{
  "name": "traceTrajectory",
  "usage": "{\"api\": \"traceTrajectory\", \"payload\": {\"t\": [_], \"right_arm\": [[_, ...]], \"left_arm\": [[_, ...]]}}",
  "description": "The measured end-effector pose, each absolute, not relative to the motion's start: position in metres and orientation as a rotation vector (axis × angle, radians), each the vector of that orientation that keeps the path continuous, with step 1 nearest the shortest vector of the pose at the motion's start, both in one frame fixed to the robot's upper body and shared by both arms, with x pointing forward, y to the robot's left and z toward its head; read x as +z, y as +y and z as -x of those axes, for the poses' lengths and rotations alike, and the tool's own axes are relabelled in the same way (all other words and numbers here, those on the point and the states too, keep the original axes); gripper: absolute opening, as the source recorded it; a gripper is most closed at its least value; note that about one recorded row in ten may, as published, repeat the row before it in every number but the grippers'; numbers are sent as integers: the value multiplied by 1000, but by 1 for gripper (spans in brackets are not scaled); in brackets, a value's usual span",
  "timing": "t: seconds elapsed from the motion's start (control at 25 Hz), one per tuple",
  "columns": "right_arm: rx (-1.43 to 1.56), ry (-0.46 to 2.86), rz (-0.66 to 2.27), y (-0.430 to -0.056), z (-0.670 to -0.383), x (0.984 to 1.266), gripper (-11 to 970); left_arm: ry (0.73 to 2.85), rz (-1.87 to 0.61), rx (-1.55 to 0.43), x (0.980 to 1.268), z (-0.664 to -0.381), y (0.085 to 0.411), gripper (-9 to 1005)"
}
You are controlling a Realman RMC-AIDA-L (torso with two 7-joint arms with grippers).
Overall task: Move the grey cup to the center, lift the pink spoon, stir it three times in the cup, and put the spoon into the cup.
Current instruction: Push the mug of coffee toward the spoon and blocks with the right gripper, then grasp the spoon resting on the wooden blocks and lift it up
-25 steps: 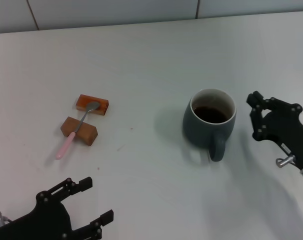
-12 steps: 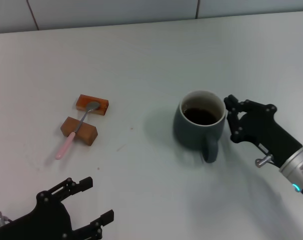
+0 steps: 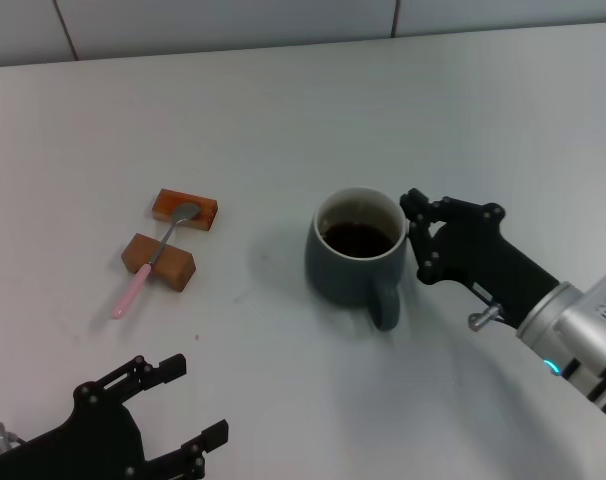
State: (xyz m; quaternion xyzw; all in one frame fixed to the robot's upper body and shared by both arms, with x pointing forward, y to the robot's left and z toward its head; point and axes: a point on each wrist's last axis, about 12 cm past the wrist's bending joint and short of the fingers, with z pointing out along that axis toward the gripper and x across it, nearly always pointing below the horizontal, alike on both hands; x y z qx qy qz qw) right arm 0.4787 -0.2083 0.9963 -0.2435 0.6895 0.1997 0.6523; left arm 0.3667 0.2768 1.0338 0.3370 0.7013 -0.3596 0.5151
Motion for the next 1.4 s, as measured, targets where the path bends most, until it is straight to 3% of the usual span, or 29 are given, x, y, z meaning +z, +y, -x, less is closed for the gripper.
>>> {"api": "traceTrajectory", "payload": {"t": [0.52, 0.88, 1.12, 1.16, 1.4], "right_arm": [[520, 1571, 596, -186, -486, 1001, 74], [600, 1426, 330, -250, -475, 1019, 77], [952, 1300, 662, -279, -437, 1045, 138], [980, 1280, 710, -285, -423, 1046, 185], [998, 1308, 752, -292, -405, 1042, 429]], "left_arm": [[1684, -811, -863, 1034, -367, 277, 784], [1667, -809, -855, 1036, -370, 277, 782], [1626, -712, -867, 1041, -372, 281, 781], [1596, -627, -890, 1044, -372, 286, 781], [1507, -320, -1029, 1043, -371, 304, 780]]}}
